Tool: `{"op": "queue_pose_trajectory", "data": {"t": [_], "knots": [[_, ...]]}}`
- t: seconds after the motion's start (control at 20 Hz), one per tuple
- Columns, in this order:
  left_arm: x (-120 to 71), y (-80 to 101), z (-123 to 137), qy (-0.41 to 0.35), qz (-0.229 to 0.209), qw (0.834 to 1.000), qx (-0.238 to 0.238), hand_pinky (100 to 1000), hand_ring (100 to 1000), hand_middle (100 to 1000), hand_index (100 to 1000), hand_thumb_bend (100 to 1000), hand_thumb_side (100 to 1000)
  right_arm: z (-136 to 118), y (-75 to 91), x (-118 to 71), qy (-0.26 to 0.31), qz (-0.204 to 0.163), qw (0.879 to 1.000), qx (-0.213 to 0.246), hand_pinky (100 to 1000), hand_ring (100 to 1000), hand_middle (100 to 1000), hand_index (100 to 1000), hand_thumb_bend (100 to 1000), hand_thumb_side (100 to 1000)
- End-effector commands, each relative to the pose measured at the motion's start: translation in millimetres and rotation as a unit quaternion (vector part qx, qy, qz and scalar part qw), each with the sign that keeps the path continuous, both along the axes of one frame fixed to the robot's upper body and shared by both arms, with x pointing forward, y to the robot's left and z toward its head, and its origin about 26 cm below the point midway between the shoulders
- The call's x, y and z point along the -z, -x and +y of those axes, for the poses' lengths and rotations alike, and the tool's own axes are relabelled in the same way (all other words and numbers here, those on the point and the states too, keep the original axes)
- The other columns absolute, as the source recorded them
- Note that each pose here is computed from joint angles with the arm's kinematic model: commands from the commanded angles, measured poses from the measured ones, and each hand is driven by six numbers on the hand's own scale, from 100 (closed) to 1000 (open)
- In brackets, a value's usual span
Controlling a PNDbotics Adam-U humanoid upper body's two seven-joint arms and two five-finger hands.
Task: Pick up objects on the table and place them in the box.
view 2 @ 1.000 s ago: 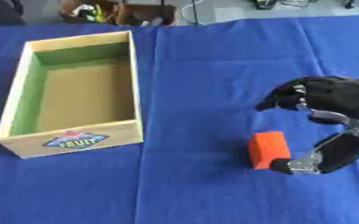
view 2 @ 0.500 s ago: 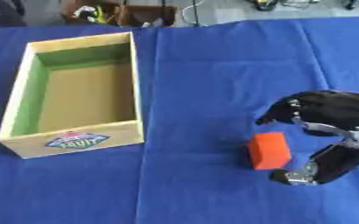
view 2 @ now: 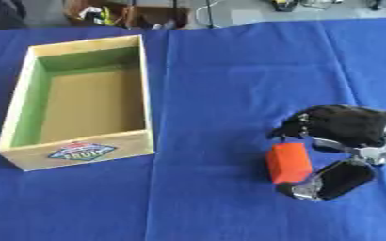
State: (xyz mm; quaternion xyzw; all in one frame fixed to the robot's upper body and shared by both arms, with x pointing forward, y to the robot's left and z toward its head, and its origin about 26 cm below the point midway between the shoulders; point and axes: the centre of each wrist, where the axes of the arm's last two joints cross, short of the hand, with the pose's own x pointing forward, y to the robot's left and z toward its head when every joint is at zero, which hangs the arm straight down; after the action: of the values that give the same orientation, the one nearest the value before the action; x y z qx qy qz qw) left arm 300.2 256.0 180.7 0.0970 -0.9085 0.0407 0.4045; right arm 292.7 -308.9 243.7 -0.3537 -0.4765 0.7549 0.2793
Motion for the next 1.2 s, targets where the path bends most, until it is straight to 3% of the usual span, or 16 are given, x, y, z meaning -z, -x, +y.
{"op": "queue_pose_trajectory", "data": {"t": [0.05,0.35,1.2], "knots": [[-6.9,2.1,-0.6,-0.006,-0.013,1.000,0.005,626,754,749,781,100,979,-2.0,-0.5,-5.4,0.016,-0.014,1.000,0.011,856,858,735,920,399,810],[-6.7,2.2,-1.1,-0.005,-0.012,1.000,0.007,626,755,750,781,100,980,-3.2,-2.0,-4.9,0.018,-0.027,0.999,0.016,857,861,759,917,381,819],[-6.3,2.2,-2.4,-0.006,-0.010,1.000,0.013,626,759,752,781,100,980,-17.1,-8.0,2.2,0.041,0.009,0.998,0.045,854,859,754,904,331,797]]}}
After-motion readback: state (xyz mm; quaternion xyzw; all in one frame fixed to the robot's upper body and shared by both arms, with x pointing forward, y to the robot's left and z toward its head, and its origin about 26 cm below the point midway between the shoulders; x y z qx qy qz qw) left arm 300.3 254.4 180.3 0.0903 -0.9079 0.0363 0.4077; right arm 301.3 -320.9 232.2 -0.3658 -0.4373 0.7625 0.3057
